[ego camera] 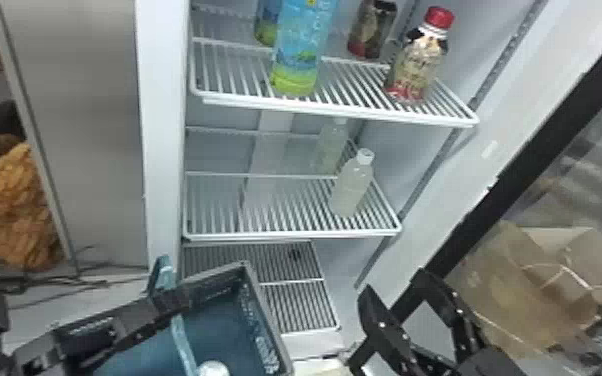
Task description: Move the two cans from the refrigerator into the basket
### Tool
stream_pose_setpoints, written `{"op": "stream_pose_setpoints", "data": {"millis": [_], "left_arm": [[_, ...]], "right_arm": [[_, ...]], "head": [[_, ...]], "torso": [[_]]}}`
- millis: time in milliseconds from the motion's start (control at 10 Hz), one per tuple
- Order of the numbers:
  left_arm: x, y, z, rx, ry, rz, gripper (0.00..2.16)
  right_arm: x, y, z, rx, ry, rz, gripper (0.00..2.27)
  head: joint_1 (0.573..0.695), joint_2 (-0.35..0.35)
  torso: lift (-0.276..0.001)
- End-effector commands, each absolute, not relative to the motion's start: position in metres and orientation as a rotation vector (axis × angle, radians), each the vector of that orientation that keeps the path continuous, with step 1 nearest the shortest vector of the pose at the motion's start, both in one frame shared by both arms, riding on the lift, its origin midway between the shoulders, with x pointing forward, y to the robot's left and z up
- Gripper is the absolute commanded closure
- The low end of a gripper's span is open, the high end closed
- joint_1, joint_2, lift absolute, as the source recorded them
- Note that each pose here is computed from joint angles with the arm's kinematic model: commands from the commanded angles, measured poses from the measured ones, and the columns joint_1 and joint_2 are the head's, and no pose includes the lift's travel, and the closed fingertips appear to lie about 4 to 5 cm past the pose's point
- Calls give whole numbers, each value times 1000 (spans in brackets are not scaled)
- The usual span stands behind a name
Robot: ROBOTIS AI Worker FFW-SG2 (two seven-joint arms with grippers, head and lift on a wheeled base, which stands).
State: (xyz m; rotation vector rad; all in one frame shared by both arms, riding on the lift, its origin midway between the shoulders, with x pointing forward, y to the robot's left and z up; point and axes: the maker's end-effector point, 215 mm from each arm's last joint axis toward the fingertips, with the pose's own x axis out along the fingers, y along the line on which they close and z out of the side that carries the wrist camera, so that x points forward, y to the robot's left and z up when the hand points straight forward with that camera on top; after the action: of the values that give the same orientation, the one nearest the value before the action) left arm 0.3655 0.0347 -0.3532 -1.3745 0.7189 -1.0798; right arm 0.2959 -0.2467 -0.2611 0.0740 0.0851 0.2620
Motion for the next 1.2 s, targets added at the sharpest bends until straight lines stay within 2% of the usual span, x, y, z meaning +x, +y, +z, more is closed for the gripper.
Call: {"op": "stream_pose_setpoints", "data": {"millis": [0, 300, 1100], "left_arm": [[365, 35, -354, -1373, 720, -1078, 1210], [363, 34, -357, -1369, 733, -1076, 1210], [363, 33, -358, -1360, 741, -1078, 1210]], "right_arm": [[285, -249, -258, 64, 100, 257, 331], [271, -255, -260, 58, 127, 245, 329], [270, -269, -261, 16, 128, 216, 321]], "head": [[695, -350], [695, -350], [695, -350]], "torso": [[-219], [-219], [-219]]}}
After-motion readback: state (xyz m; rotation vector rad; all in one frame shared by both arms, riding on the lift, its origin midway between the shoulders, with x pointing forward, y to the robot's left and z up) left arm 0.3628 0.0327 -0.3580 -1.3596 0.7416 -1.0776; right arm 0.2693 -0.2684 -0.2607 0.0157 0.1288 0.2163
